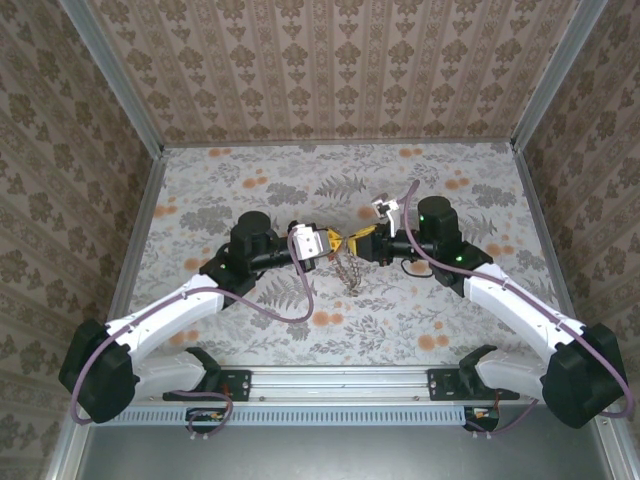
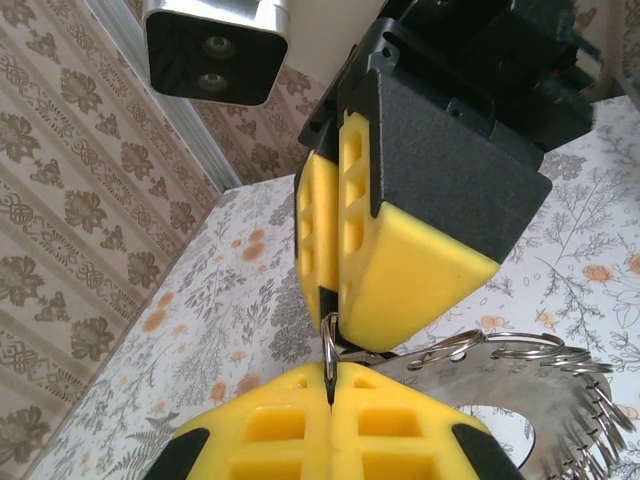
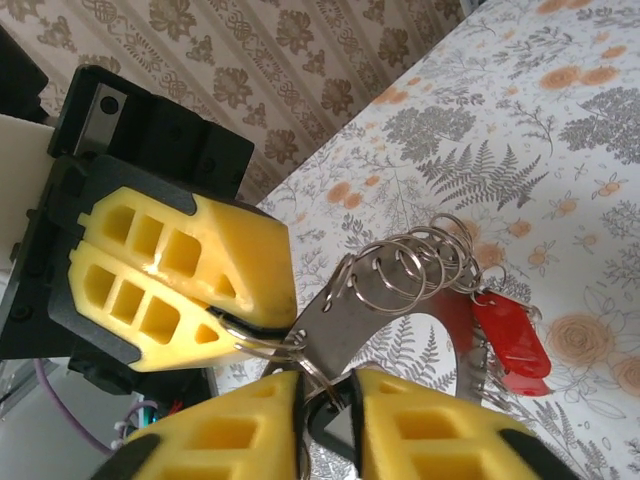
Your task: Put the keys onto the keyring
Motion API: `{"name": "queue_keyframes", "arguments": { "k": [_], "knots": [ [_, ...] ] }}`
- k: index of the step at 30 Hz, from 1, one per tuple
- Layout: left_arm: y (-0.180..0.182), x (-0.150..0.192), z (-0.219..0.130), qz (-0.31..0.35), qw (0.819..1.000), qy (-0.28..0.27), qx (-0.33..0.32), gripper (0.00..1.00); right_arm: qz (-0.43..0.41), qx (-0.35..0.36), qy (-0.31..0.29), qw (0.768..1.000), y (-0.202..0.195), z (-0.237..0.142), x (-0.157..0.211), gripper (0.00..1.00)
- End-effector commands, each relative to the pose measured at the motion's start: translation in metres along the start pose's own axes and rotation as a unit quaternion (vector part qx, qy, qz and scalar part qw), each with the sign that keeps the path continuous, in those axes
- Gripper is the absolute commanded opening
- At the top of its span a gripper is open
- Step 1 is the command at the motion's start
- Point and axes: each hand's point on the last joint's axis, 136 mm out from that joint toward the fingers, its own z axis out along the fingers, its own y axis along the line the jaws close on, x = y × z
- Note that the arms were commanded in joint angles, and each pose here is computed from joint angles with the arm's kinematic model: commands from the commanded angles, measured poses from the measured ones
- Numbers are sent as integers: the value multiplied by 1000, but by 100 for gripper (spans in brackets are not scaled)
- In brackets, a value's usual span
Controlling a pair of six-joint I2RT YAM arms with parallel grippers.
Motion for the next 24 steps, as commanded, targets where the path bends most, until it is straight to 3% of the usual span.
{"name": "queue_keyframes", "arguments": {
  "k": [1,6,10,15,18,24],
  "knots": [
    [2,-28,-7,16,999,-51,-1,0,-13,6,-6,1000,1,-4,-6,31],
    [0,-30,-7,16,998,-56,5,0,-64,40,0,997,0,-16,-6,40],
    [-3,-32,-8,14,998,-62,12,0,-154,69,16,986,4,-32,-4,43],
    [-10,-38,-8,13,996,-78,38,0,-289,91,10,953,15,-49,-7,38],
    [-14,-40,-8,8,995,-83,49,0,-336,94,1,937,23,-56,-13,26],
    [-21,-45,-6,4,992,-96,80,0,-415,60,41,907,38,-51,1,27]
  ]
}}
